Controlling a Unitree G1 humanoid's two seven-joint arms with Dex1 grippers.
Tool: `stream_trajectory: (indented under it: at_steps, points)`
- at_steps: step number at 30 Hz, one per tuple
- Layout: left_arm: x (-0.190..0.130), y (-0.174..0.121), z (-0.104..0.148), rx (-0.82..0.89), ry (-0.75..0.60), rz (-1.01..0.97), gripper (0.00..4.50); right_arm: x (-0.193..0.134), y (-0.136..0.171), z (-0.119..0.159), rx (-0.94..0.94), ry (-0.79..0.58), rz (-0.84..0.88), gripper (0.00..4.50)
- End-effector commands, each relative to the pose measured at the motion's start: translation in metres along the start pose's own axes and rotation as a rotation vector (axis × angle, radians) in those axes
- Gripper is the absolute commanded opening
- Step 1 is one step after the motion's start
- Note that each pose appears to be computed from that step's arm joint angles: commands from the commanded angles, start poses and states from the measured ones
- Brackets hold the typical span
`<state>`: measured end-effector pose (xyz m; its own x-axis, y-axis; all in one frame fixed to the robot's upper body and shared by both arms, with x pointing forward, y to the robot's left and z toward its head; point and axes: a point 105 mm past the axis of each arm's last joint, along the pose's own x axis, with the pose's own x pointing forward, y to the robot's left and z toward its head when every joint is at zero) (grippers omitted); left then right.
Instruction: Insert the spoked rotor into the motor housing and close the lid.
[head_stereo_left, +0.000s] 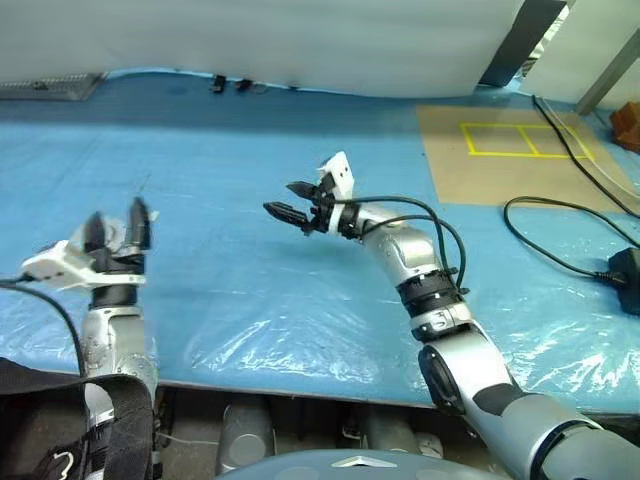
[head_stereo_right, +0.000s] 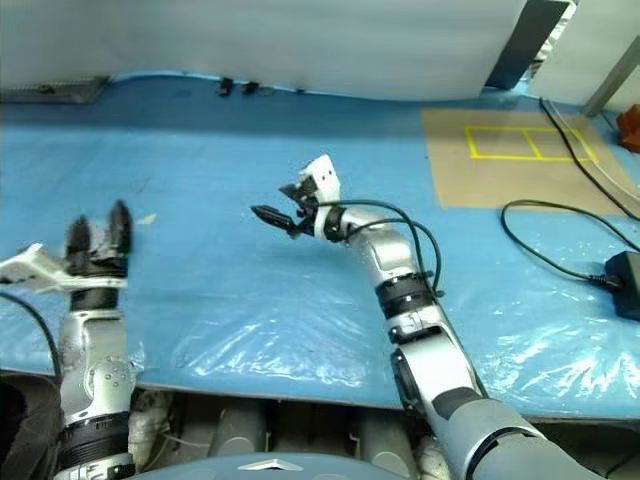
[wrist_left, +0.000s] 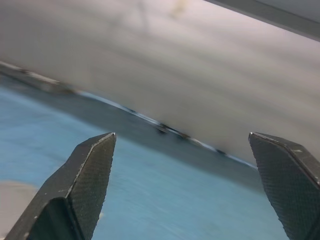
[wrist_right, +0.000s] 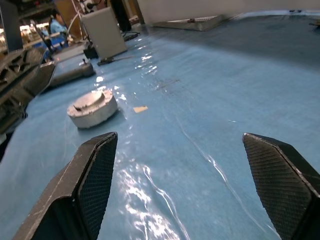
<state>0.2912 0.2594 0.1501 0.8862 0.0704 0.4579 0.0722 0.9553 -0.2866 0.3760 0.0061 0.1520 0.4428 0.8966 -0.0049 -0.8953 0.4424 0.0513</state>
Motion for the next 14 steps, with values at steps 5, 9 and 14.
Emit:
stream_trajectory:
  at_steps: [5,9,14]
  points:
    - [-0.004,-0.061,-0.031,0.228,0.228,-0.452,4.49,-0.038,0.006,-0.017,-0.204,0.037,0.049,4.35]
    - [-0.015,-0.082,-0.036,0.177,0.286,-0.580,4.49,-0.058,0.005,-0.029,-0.198,0.064,0.047,4.35]
    - [-0.032,-0.094,-0.039,0.147,0.367,-0.680,4.49,-0.069,0.010,-0.037,-0.194,0.095,0.079,4.35]
